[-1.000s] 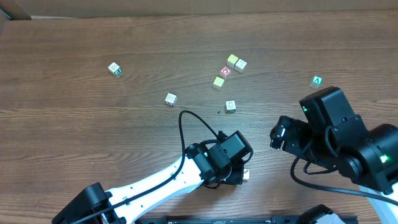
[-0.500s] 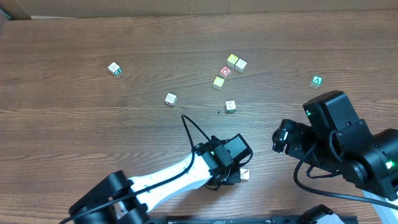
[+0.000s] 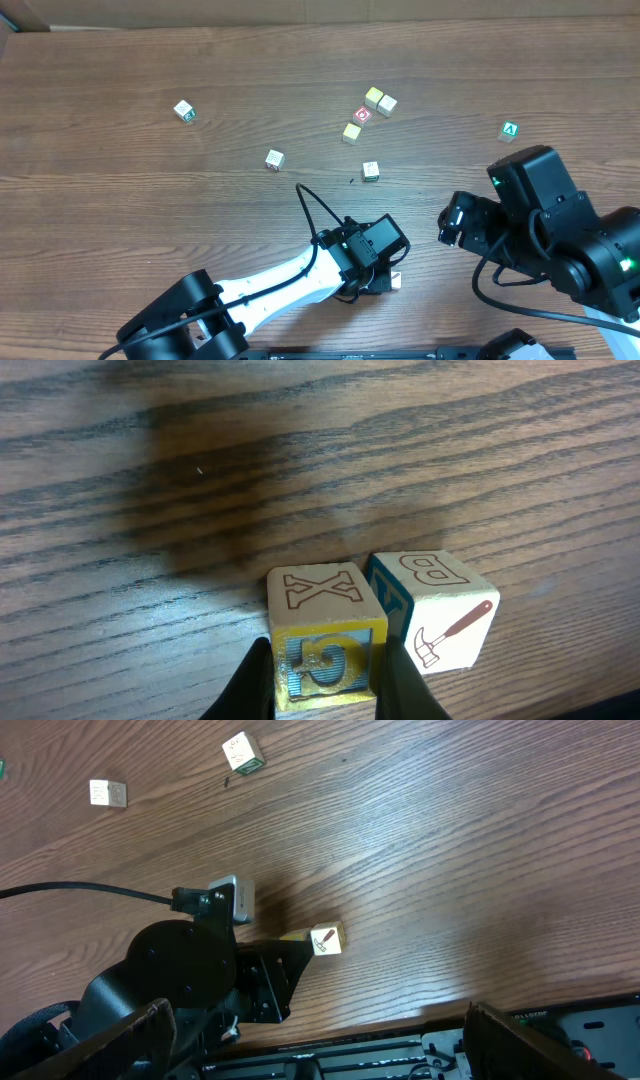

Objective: Flip 4 blocks

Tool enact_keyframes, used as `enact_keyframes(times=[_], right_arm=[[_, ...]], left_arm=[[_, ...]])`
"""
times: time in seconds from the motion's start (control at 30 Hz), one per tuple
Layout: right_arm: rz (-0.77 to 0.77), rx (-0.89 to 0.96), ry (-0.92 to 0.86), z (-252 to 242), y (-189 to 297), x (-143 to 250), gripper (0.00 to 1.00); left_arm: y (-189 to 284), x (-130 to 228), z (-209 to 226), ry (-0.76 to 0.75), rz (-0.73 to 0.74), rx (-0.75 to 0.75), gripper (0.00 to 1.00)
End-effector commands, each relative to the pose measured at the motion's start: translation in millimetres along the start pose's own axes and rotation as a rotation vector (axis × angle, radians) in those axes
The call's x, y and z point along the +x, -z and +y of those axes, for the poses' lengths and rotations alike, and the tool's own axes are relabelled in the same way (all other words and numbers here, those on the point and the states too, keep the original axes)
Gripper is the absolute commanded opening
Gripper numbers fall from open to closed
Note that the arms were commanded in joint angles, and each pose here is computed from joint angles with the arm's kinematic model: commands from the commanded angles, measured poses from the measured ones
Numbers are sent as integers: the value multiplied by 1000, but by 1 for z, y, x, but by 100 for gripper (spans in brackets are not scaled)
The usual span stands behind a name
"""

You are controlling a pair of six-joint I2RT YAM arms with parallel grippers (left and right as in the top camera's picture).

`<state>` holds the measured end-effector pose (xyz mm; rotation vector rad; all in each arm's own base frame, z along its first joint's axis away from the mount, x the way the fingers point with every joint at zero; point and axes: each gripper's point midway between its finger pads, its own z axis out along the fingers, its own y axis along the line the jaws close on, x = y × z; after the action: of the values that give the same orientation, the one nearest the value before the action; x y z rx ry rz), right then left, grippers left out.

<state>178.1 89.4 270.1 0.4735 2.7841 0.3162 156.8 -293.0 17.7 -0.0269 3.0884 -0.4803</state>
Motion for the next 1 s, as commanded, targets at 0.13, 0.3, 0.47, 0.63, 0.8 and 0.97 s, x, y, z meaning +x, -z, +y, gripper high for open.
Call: enact_keyframes(times=[0.13, 0.3, 0.47, 0.63, 0.8, 0.97], right_arm=[[-44, -20, 5, 1, 10, -5, 93], [-43, -19, 5, 1, 10, -5, 93], [-43, -19, 5, 1, 10, -5, 93], [-41, -17, 5, 0, 10, -5, 93], [-39, -16, 4, 0, 10, -4, 93], [-36, -13, 4, -1, 9, -3, 93]], left_arm=[[-12, 1, 13, -13, 0, -55, 16], [-12, 1, 13, -13, -2, -55, 31], [-12, -1, 14, -9, -11, -60, 37], [-11, -6, 11, -11, -36, -54, 39], [-7, -11, 10, -12, -57, -47, 38], [13, -19, 9, -27, -122, -40, 38]])
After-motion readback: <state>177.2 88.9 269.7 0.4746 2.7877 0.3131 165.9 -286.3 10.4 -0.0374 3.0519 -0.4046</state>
